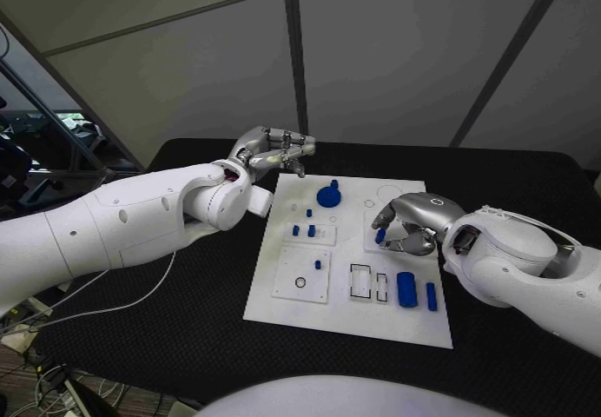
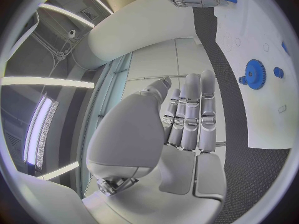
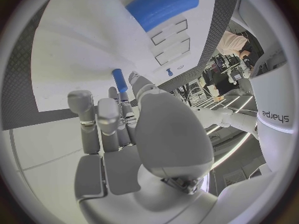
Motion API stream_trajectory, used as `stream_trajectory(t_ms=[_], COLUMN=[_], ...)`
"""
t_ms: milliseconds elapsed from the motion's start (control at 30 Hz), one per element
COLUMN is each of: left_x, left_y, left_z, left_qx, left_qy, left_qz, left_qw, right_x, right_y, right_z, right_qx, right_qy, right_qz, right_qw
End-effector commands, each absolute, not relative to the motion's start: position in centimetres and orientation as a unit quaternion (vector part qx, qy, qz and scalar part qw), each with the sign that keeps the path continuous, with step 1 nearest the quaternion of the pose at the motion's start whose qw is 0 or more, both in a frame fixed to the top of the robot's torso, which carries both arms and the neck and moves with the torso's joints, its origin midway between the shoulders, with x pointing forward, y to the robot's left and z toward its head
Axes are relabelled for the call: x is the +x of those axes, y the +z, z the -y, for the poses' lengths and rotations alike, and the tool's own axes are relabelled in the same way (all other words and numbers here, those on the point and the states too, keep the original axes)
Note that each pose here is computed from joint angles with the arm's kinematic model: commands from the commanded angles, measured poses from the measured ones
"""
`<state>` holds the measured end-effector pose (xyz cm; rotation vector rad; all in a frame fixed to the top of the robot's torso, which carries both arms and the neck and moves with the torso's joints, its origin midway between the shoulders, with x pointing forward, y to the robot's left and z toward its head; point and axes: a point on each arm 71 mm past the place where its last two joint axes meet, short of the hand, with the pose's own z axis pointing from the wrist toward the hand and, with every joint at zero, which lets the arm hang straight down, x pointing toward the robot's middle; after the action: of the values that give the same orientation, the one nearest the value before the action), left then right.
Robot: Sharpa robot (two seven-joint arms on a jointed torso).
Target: Assemble the parts on the task board
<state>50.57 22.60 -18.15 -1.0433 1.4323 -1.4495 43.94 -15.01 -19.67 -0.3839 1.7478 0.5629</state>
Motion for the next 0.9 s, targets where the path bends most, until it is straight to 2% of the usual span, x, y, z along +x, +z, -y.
stream_trajectory(t_ms=[33, 900], left_x=[50.55, 50.52], left_y=[-18.07, -18.07], left_z=[-22.54, -22.65], left_qx=[-0.413, -0.413], left_qy=[-0.581, -0.580], left_qz=[-0.570, -0.570], left_qw=[0.409, 0.410], right_x=[44.04, 44.38], right_y=[-19.71, -19.66], right_z=[15.04, 14.54], right_qx=[-0.168, -0.160], right_qy=[0.232, 0.231], right_qz=[-0.755, -0.746], right_qw=[0.590, 0.604])
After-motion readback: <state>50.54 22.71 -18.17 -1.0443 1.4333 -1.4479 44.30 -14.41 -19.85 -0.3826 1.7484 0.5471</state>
